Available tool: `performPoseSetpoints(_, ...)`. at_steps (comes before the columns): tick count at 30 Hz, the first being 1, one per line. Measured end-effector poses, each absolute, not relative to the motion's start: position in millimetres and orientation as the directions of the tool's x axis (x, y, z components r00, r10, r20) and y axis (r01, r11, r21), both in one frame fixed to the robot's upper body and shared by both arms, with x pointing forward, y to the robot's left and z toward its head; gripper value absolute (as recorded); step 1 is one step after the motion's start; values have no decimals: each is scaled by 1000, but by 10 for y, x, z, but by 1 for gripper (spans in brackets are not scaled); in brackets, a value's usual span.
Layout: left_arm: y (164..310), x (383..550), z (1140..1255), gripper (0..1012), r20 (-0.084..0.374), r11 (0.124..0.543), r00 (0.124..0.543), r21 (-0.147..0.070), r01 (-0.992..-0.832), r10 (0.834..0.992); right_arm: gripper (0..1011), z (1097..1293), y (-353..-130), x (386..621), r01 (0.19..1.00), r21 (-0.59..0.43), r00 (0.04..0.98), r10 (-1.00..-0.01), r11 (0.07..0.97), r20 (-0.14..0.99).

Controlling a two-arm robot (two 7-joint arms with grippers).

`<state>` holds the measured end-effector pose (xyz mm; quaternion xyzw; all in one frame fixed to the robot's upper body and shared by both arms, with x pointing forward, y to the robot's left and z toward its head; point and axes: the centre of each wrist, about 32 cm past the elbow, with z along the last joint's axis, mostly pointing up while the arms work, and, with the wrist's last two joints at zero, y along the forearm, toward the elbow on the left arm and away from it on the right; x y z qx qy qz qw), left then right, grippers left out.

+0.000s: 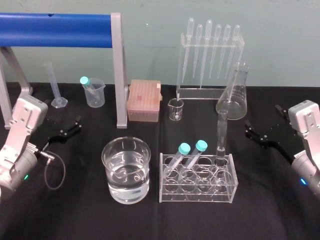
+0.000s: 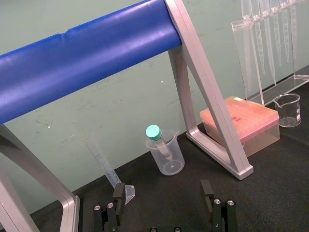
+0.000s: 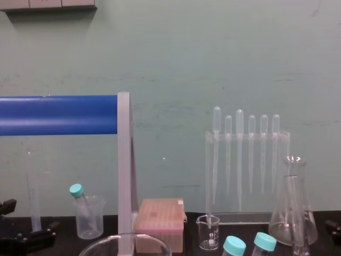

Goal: Hold the test tube with one hand and immerse one end into the beaker, then return it to the test tube rack.

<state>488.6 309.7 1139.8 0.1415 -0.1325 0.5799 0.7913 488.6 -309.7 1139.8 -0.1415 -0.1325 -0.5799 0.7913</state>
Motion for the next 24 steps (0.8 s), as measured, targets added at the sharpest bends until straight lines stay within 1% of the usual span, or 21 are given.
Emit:
performPoseSetpoints(18, 3097, 4886, 11398, 1000, 374, 287, 292, 70, -955, 880, 1002, 11398, -3097, 4887, 955, -70, 292, -880, 287, 374)
performPoseSetpoints(22, 3097, 4886, 11398, 1000, 374, 287, 292, 70, -955, 880, 1002, 11441, -3122, 4903, 960, -52, 276, -893, 276, 356)
performPoseSetpoints(24, 3097, 4886, 11397, 1000, 374, 287, 292, 70, -955, 880, 1002, 11501, -3151, 4906, 960, -25, 273, -909, 280, 314)
